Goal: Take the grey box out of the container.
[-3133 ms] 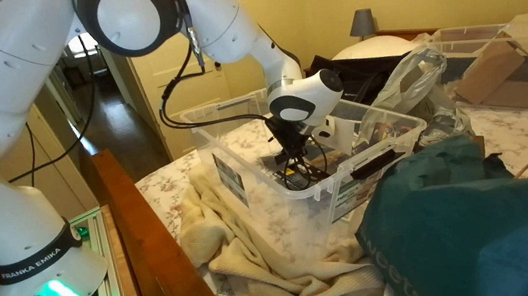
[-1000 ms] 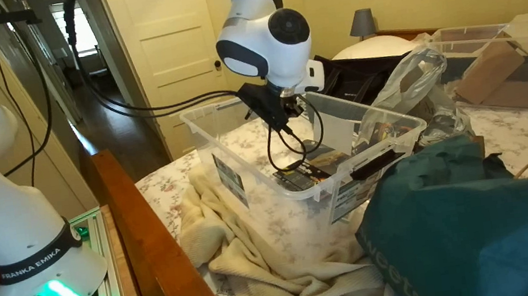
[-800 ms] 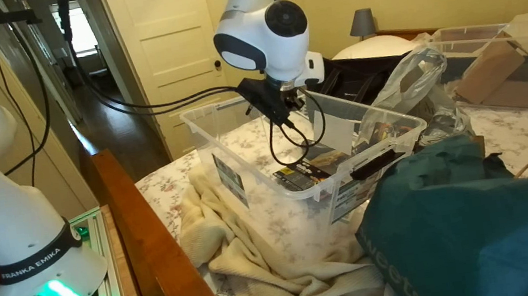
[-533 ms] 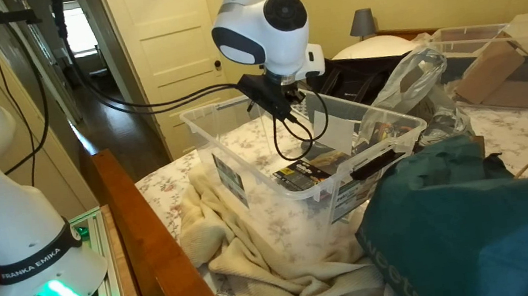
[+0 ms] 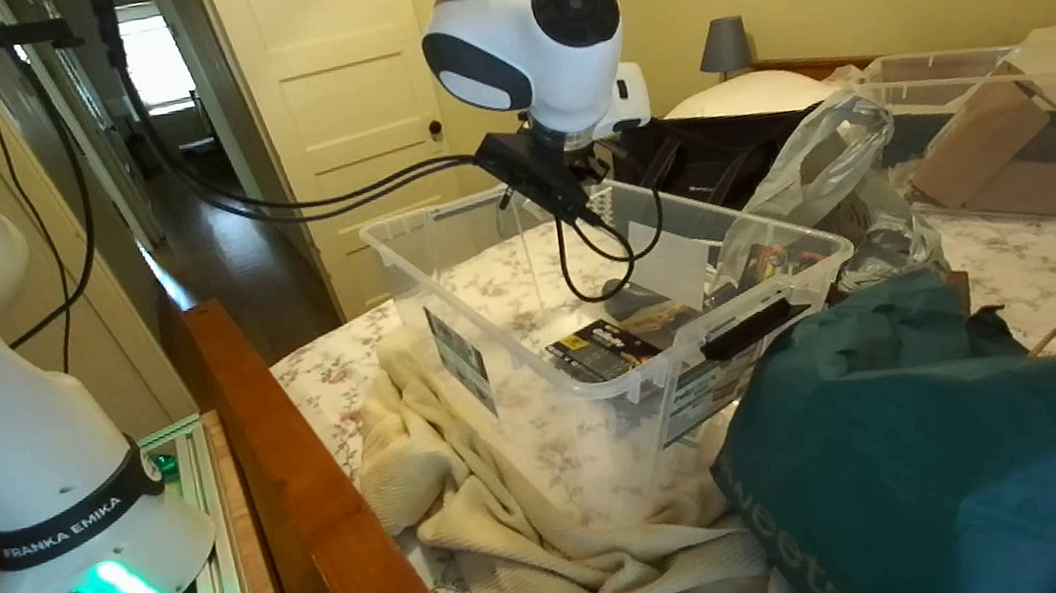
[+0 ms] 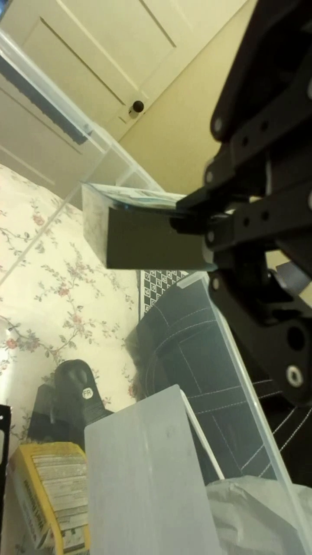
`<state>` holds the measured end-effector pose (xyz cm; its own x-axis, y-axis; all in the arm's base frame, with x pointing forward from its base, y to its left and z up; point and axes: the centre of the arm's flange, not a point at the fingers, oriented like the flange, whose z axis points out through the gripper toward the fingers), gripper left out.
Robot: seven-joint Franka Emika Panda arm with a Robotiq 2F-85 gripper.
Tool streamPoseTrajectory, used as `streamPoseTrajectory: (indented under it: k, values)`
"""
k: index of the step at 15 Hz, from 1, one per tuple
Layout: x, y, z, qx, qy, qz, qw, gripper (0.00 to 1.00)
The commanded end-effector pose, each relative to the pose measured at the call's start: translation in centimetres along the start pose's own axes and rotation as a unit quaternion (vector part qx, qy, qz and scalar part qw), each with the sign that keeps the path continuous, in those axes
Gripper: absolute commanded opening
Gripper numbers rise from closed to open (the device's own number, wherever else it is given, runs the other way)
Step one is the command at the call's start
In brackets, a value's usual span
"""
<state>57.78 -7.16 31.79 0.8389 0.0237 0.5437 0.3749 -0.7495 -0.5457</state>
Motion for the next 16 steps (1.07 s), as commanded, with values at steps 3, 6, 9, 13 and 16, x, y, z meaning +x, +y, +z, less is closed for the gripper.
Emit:
streamPoseTrajectory:
  k: [3, 6, 9, 13, 16]
  values:
    - [1.4, -0.7, -0.2, 0.018, 0.007, -0.009, 0.9998, 0.02]
    - [1.4, -0.5, -0.3, 0.017, 0.007, -0.008, 0.9998, 0.07]
    - [1.3, -0.5, -0.3, 0.017, 0.006, -0.007, 0.9998, 0.07]
    - [1.6, -0.5, -0.5, 0.020, 0.014, -0.001, 0.9997, 0.02]
    - [2.8, -0.1, -1.3, 0.022, 0.029, 0.012, 0.9992, 0.02]
